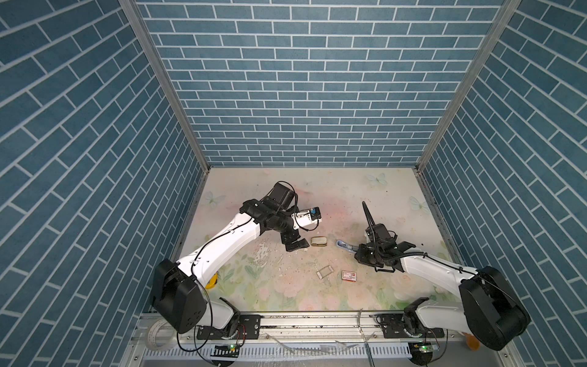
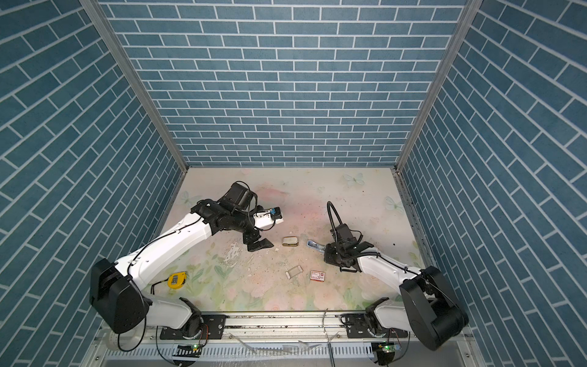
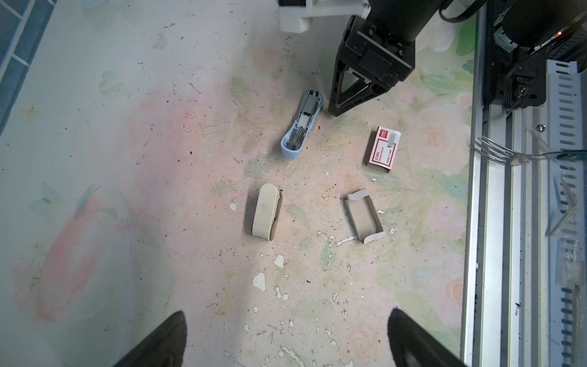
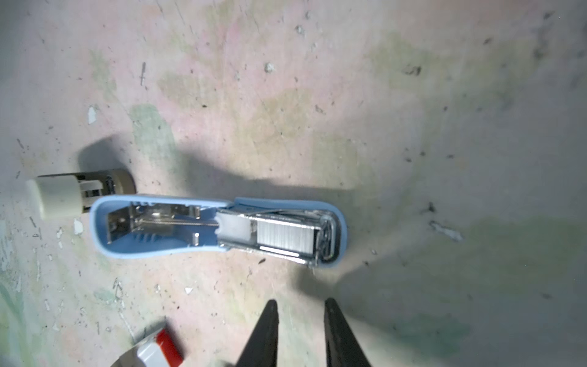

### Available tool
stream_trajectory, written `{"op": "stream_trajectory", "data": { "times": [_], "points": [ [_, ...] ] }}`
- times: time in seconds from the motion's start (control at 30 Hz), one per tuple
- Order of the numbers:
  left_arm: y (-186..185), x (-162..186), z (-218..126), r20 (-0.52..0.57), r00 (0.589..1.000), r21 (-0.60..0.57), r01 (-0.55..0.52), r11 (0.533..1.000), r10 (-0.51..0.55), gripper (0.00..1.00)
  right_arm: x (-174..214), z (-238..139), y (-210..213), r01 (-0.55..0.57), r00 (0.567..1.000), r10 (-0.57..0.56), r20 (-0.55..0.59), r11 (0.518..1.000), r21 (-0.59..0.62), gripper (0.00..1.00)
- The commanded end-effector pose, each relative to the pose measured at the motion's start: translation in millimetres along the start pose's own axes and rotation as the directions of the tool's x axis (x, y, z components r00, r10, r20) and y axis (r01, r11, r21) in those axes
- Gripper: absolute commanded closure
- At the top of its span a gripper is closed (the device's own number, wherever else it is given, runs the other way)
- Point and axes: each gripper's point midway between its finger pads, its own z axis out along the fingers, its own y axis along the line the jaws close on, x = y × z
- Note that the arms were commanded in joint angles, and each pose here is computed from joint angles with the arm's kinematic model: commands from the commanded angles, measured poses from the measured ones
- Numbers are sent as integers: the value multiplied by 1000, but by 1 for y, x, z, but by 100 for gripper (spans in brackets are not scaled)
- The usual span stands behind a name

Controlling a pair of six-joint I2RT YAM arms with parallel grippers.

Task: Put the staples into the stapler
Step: 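Grasp the open blue stapler's base with the right gripper and turn it, then move the left gripper over the blue stapler's open top end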

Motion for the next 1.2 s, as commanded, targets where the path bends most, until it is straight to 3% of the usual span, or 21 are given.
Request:
{"op": "stream_trajectory", "data": {
  "times": [0.0,0.13,0.53,1.17],
  "points": [
    [0,-8,1,4,1000,-3,-26,1000,26,0,-9,-19,-2,3,999,-4,48,1000,10,71],
    [0,-9,7,2,999,5,-34,999,34,0,-24,-31,-3,-28,994,31,102,999,-33,69],
    [-2,-11,17,-3,999,27,-47,999,47,0,-46,-19,10,-28,997,35,72,995,-93,71],
    [-3,-12,22,-4,998,37,-55,998,55,0,-43,0,-3,-19,1000,19,14,1000,-14,75]
  ]
}}
